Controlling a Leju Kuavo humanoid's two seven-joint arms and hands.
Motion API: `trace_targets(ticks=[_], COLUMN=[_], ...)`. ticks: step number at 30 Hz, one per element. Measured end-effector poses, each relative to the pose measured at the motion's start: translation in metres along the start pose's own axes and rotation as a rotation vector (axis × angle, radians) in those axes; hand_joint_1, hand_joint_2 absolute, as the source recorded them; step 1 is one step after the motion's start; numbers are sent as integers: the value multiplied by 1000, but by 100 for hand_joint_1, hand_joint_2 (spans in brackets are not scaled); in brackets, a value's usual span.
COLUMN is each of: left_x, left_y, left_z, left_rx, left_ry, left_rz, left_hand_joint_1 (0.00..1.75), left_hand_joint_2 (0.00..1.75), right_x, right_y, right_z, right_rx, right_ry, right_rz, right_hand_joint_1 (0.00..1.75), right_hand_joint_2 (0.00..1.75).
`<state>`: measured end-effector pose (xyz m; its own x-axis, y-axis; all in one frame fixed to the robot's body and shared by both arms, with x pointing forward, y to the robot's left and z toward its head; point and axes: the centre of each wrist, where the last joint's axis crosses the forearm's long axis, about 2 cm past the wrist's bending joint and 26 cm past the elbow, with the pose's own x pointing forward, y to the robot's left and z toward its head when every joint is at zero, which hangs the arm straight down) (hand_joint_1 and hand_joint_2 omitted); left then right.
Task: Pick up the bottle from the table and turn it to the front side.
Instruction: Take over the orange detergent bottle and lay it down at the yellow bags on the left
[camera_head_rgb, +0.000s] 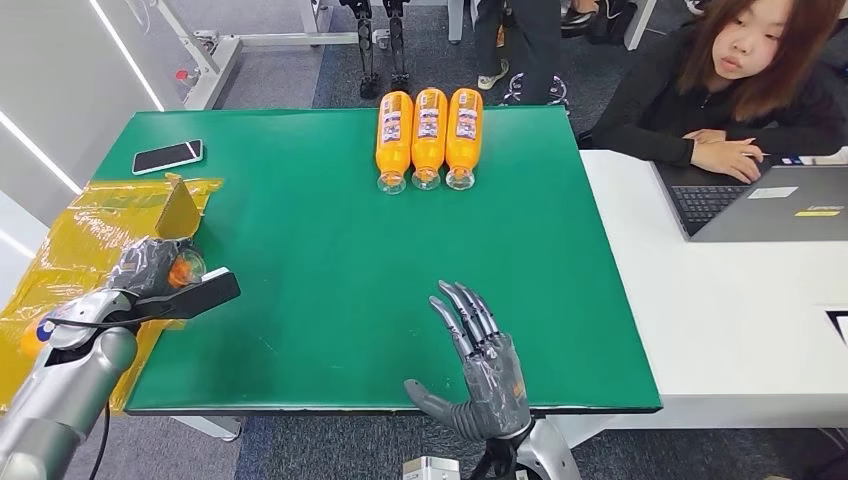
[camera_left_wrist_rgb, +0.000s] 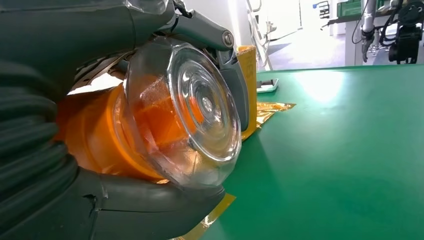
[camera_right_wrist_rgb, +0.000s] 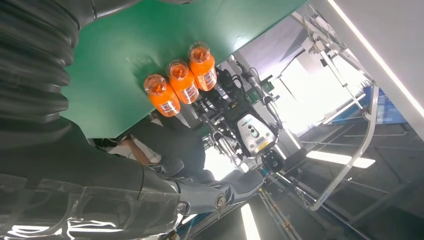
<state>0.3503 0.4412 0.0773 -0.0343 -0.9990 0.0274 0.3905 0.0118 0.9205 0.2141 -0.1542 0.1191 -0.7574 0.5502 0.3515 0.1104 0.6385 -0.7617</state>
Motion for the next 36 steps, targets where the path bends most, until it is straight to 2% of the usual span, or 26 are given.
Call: trace_targets(ticks=[1,3,4,5,15,21,30,36], left_x=[0,0,0,1,15,7,-9,-3], left_y=[0,0,0,-1,-28,-31,11,44], left_z=[0,-1,-1,-1,0,4,5,8], left_rx=[-1,-4,-7,-12,-84,-110,-76,-59], left_ry=[1,2,3,3,-6,-112,-242,-406], left_rz=[0,1,2,4,64,153,257,392], left_hand_joint_1=[102,28,6,0,0,0,0,0], left_hand_joint_2=[175,175,175,175,175,175,175,175], right_x=[0,0,0,0,-11,-16,-22,-22], right_y=[0,0,0,0,-1,0,0,0], right_z=[0,0,0,0,1,-1,0,0], right_rx=[0,0,0,0,-7,2,-9,-6], right_ry=[0,0,0,0,-10,-8,6,-3], right_rz=[0,0,0,-1,-34,-24,-30,-13], right_hand_joint_1=[0,0,0,0,0,0,0,0], right_hand_joint_2=[175,175,175,175,175,175,175,175])
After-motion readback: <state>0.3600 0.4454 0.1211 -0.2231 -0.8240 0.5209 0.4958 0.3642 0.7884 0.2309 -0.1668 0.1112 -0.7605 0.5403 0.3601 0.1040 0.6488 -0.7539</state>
